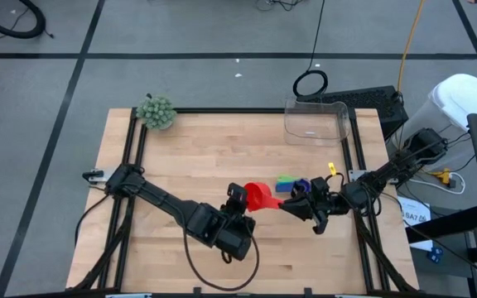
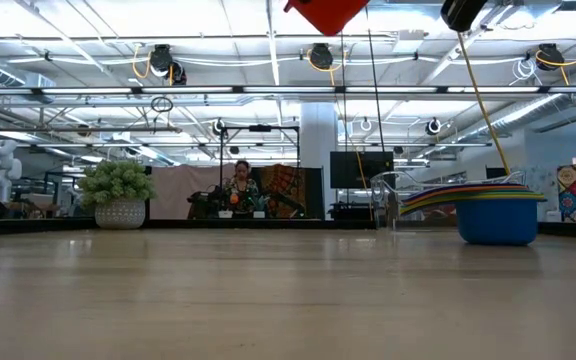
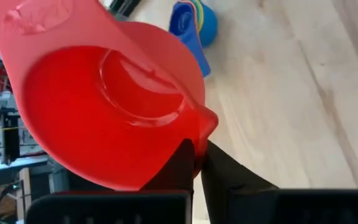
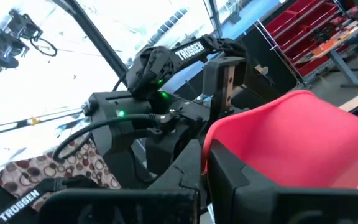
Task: Nest measuring cups in basket
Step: Prepare the orange measuring cup
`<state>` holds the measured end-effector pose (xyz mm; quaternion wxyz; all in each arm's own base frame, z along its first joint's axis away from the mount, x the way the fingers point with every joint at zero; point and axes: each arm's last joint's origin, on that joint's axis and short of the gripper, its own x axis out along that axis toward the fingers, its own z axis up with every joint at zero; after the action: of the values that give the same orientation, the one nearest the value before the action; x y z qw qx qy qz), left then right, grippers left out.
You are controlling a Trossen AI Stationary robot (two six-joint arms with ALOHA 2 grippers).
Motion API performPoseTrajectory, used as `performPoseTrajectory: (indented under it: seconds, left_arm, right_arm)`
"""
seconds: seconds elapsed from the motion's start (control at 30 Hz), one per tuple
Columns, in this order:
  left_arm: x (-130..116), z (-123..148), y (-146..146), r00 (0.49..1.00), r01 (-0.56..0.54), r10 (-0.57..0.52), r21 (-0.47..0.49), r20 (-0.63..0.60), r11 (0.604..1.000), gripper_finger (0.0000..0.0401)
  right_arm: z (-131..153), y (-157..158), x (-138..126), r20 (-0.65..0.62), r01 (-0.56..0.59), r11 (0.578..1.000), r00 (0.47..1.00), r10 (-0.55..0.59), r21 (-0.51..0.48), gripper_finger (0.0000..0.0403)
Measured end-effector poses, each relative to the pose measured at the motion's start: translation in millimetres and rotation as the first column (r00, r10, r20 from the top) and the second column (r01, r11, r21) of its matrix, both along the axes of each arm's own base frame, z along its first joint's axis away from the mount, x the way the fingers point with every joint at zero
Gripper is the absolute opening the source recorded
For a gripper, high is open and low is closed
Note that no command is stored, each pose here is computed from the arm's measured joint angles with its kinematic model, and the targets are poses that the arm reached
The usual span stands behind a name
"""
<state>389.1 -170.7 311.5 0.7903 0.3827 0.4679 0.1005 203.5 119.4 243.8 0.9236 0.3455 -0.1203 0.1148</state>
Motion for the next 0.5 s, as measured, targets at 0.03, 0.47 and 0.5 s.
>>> performPoseTrajectory:
  seconds: [0.03, 0.47, 0.5]
  left_arm:
    - [0.2, 0.0, 0.2, 1.0, 0.001, -0.001, 0.001, -0.001, 1.0, 0.0011]
    - [-6.2, -3.6, -1.0, 0.998, -0.025, 0.023, -0.054, -0.05, 0.998, 0.0006]
    - [-5.7, -3.6, -0.9, 0.999, -0.029, 0.026, -0.069, -0.047, 0.997, 0.0006]
  right_arm:
    - [0.0, 0.1, -0.1, 0.001, 0.0, 1.0, 1.0, 0.0, -0.002, 0.0]
    - [12.1, -0.8, -6.3, 0.112, 0.011, 0.992, 0.994, 0.003, -0.127, 0.0077]
    - [15.7, -1.3, -8.2, 0.14, 0.006, 0.99, 0.99, 0.014, -0.139, 0.0097]
